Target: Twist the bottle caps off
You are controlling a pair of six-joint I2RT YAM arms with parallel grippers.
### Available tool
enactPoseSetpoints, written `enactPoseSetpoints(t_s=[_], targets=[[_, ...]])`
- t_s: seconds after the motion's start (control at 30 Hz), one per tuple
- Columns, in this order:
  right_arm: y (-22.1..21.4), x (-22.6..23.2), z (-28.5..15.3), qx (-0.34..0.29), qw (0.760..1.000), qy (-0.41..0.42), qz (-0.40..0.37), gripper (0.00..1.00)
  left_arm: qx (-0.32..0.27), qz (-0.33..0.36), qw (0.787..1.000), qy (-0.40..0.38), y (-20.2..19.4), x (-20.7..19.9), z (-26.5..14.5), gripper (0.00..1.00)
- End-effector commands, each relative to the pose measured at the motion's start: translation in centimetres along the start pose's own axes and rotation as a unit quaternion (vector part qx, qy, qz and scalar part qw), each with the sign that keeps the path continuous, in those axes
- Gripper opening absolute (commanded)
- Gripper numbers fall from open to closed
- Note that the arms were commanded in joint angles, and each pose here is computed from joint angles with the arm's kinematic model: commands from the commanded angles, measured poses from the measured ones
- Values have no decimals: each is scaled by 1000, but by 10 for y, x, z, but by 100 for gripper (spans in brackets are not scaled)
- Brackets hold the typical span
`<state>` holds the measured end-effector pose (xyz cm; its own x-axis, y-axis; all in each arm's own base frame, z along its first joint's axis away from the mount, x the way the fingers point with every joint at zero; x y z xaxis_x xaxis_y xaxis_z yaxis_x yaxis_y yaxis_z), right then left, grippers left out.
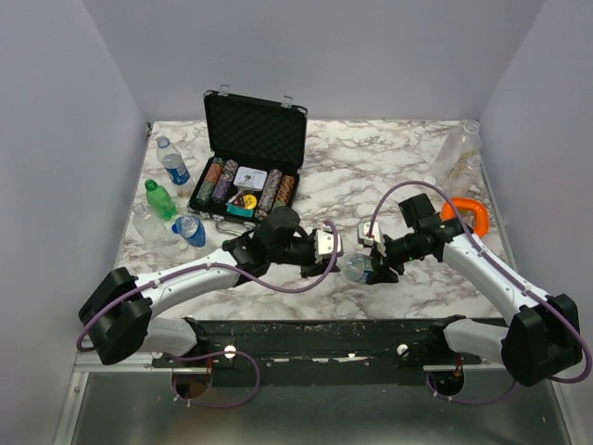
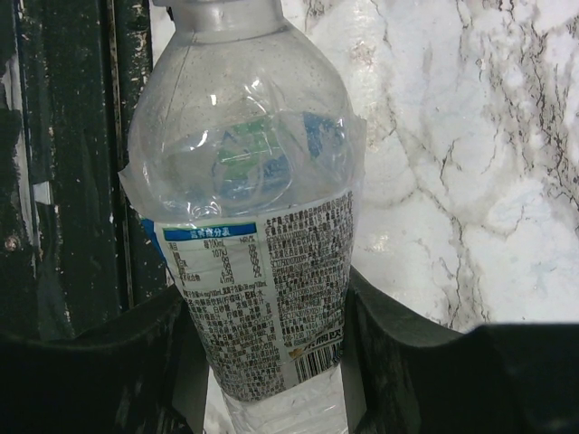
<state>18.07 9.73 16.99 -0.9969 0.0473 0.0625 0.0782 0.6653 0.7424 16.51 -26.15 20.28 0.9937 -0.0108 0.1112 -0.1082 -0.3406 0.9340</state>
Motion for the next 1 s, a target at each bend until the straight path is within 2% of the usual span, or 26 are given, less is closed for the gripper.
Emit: enactPoseSetpoints(t_s=[0.0,0.07,0.13,0.27,0.33,0.43,0.53,0.57,0.6,0.63,0.7,0.77,0.97], targets=[[5,0,-4,-5,1000,-3,-13,29,-44,-73,996,6,22,-2,-7,10],[5,0,-3,-4,1000,-2,-12,29,-54,-135,989,21,27,-4,-9,2],[5,0,-3,-4,1000,-2,-12,29,-57,-205,977,36,31,-5,-11,0],[5,-1,-3,-4,1000,-2,-11,29,-71,-359,928,65,38,-9,-11,0],[5,0,-2,-4,1000,0,-9,29,-78,-436,894,75,38,-12,-8,0],[4,-1,-2,-2,1000,2,-7,29,-71,-497,860,92,37,-12,-5,0],[4,-1,-2,-2,1000,0,-7,29,-67,-510,849,119,35,-8,-3,0],[4,-1,-2,-2,1000,0,-6,29,-62,-509,849,125,34,-7,-3,7],[4,-1,-2,-1,1000,1,-6,29,-58,-503,853,129,36,-6,-4,20],[4,-1,-2,-1,1000,1,-6,28,-57,-496,857,129,36,-5,-4,37],[3,-1,-1,0,1000,1,-5,29,-57,-478,869,116,39,-6,-6,59],[3,-1,-1,0,1000,2,-3,29,-63,-465,877,106,43,-7,-8,69],[4,-2,-1,-1,1000,2,-4,29,-63,-384,916,101,48,-10,-25,86]])
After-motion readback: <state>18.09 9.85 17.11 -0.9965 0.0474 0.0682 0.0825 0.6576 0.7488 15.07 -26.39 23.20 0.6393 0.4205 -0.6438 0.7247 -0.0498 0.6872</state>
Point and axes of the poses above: each gripper's point midway between its finger pads, its own z axis out along the fingers, its own x axis along the line the jaws close on, y = z × x, the point moved 10 cm from there along -z, back along the fingers, and after that the axes turned 1 degree about z, right-handed, at the moved point
